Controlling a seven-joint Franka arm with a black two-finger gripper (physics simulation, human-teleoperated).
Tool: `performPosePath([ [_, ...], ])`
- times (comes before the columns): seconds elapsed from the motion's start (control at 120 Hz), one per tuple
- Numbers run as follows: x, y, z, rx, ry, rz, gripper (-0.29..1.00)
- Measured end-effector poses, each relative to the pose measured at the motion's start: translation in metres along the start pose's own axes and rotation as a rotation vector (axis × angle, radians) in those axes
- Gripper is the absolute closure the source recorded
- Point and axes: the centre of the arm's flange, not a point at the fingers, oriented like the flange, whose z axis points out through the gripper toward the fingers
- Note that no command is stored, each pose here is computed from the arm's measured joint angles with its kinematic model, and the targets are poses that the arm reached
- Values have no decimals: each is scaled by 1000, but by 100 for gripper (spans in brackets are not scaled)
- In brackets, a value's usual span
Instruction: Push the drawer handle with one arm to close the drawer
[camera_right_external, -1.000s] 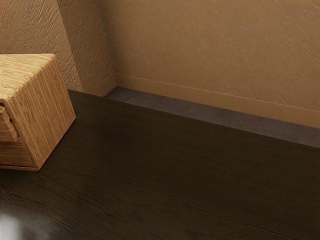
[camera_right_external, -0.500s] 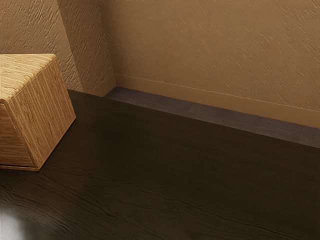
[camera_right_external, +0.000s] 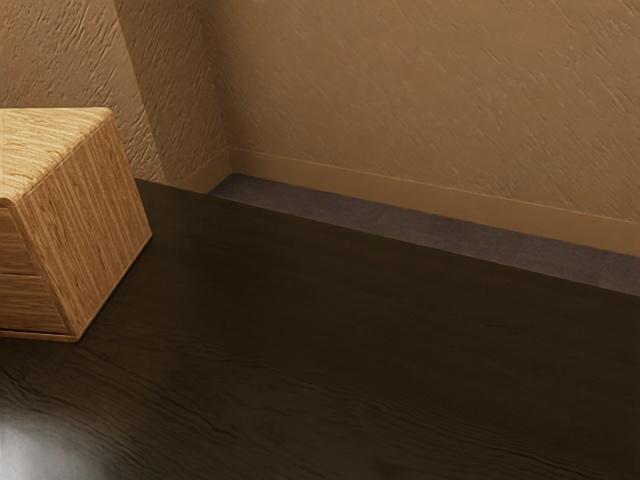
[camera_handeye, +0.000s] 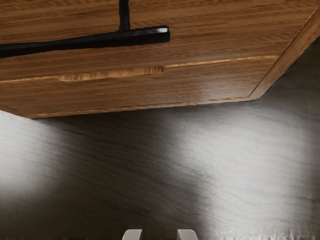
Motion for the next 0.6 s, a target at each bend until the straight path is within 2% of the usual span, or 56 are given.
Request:
performPosePath([
  [0.083, 9, 66, -55, -3, 51, 99, 44],
  [0.167, 45, 175, -101, -70, 120, 365, 30],
  [0.217, 53, 225, -130, -80, 155, 473, 24],
  [0.267, 62, 268, -160, -61, 183, 537, 20],
  [0.333, 76, 327, -203, 43, 208, 539, 15],
  [0.375, 85, 361, -226, 81, 231, 529, 13],
  [0.475, 134, 402, -211, 47, 188, 516, 9],
  [0.6, 159, 387, -194, 3, 148, 442, 6],
])
